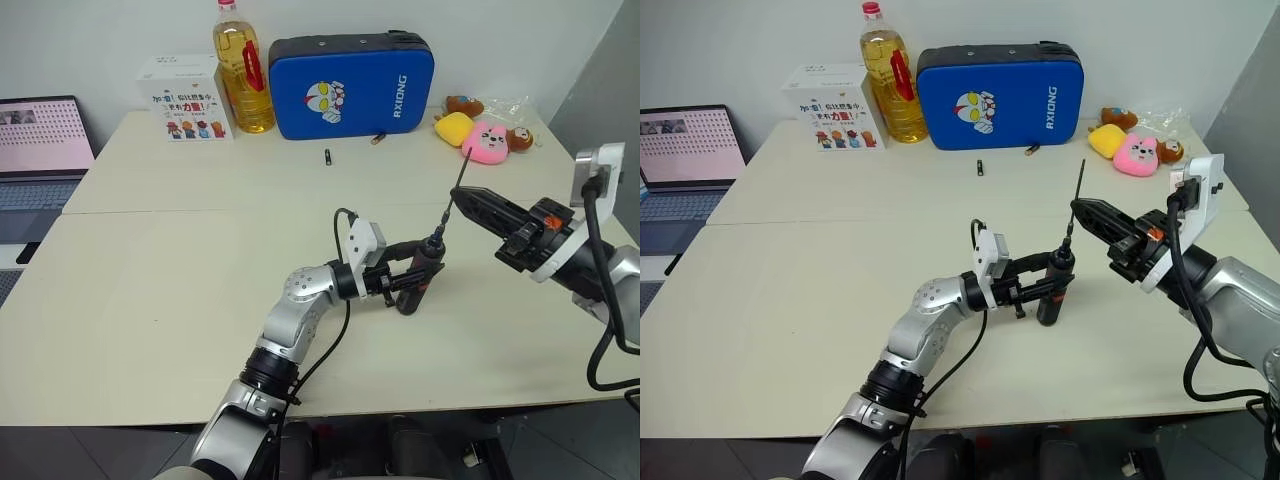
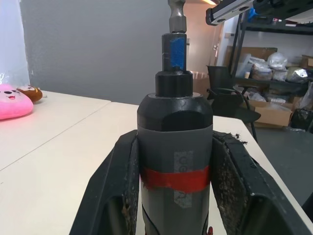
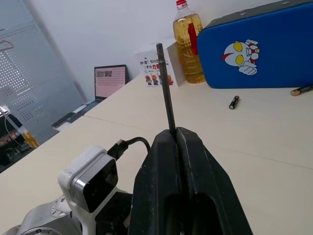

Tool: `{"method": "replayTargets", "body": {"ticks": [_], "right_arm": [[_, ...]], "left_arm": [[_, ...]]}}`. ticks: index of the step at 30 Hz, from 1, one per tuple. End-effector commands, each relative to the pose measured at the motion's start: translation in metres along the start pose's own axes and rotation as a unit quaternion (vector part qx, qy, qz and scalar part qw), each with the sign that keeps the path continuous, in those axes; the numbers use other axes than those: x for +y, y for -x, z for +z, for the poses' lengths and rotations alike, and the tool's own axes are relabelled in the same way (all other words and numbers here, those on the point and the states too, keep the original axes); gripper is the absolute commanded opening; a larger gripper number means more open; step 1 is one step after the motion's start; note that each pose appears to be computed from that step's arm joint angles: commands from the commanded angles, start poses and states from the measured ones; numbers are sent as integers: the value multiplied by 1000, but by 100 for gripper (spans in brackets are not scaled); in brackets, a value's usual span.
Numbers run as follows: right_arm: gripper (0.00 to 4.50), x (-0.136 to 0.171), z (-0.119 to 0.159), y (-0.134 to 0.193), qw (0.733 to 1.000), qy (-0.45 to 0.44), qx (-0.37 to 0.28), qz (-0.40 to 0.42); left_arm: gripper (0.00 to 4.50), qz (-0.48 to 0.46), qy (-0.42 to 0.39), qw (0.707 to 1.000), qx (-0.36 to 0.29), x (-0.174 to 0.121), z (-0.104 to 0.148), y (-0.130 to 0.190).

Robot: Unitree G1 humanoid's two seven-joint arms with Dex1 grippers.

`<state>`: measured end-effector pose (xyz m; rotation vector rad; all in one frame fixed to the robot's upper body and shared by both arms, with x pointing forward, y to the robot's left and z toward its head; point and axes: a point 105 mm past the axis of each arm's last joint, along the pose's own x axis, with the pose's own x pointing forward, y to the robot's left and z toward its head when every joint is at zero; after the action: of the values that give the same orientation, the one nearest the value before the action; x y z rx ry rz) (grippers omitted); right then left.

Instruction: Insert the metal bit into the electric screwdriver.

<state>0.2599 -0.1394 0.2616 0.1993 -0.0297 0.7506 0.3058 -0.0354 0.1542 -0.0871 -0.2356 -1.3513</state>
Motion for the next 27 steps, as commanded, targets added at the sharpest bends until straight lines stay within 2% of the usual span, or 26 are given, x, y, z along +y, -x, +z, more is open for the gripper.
{"method": "replayTargets", "body": {"ticks": [1, 27], "right_arm": [[3, 10, -10, 0, 999, 18, 28, 19], [3, 0, -36, 0, 998, 15, 60, 10]], "left_arm": [[169, -17, -23, 999, -23, -5, 16, -7], [169, -14, -26, 999, -22, -4, 18, -6]]}}
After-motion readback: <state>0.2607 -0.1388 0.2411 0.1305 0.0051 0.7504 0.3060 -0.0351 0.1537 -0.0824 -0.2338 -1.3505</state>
